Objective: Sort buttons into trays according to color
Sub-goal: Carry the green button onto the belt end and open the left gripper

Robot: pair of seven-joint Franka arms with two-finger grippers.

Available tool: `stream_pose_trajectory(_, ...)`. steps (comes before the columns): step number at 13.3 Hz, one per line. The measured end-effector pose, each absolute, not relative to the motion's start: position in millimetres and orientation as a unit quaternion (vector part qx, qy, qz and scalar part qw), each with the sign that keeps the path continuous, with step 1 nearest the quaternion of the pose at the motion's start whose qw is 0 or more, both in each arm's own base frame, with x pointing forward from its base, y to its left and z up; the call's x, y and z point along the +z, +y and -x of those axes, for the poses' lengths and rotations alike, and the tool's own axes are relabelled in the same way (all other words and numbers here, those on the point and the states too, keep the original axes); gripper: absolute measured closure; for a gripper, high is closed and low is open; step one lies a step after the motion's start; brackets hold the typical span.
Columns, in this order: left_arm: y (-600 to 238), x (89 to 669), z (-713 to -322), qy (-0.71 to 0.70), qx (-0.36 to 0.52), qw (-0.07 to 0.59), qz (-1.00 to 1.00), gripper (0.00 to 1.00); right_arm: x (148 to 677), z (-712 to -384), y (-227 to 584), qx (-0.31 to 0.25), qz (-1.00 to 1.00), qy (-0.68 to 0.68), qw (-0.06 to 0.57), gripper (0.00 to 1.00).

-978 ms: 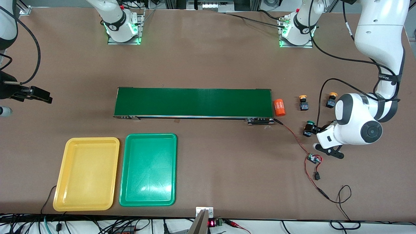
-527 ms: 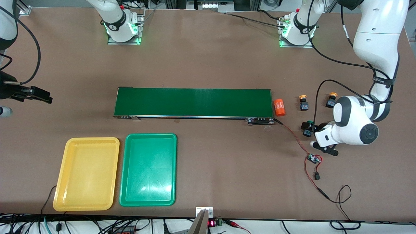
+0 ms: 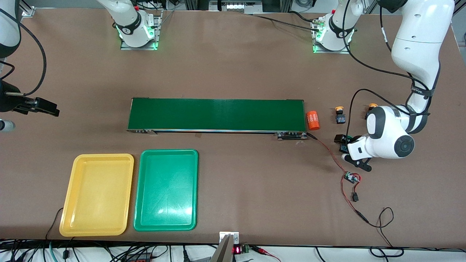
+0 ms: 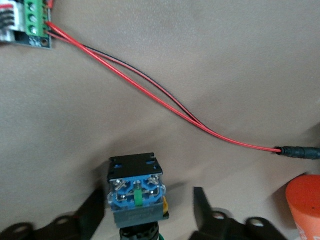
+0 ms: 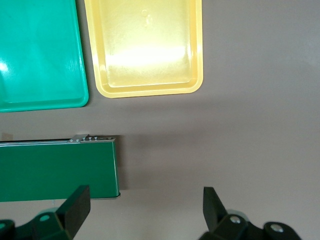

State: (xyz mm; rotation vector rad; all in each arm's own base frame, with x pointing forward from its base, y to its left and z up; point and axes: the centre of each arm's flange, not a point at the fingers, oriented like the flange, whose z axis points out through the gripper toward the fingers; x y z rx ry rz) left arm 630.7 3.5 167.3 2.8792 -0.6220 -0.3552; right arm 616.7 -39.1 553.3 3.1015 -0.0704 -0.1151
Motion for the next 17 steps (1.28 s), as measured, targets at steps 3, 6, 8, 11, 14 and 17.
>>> stream_pose_trajectory(3,2,173,-632,-0.217,-0.115,0.087,-0.966,0.56,554,-617,-40,-0.037,-0.999,-0.02,0.018,0.0)
stream_pose_trajectory(6,-5,185,-636,-0.223,-0.105,0.088,-0.965,0.56,553,-617,-40,-0.037,-0.999,-0.019,0.018,0.0)
stream_pose_trajectory(8,-31,221,-636,-0.242,-0.106,0.096,-0.96,0.56,554,-617,-40,-0.037,-0.999,-0.02,0.018,0.0)
stream_pose_trajectory(11,-110,281,-619,-0.223,-0.119,0.088,-0.963,0.56,554,-617,-40,-0.037,-0.999,-0.02,0.018,0.0)
stream_pose_trajectory(14,-203,309,-573,-0.168,-0.128,0.065,-0.975,0.56,554,-617,-40,-0.037,-0.999,-0.02,0.018,0.0)
stream_pose_trajectory(17,-268,324,-523,-0.099,-0.124,0.05,-0.986,0.56,554,-617,-40,-0.037,-0.999,-0.02,0.018,0.0)
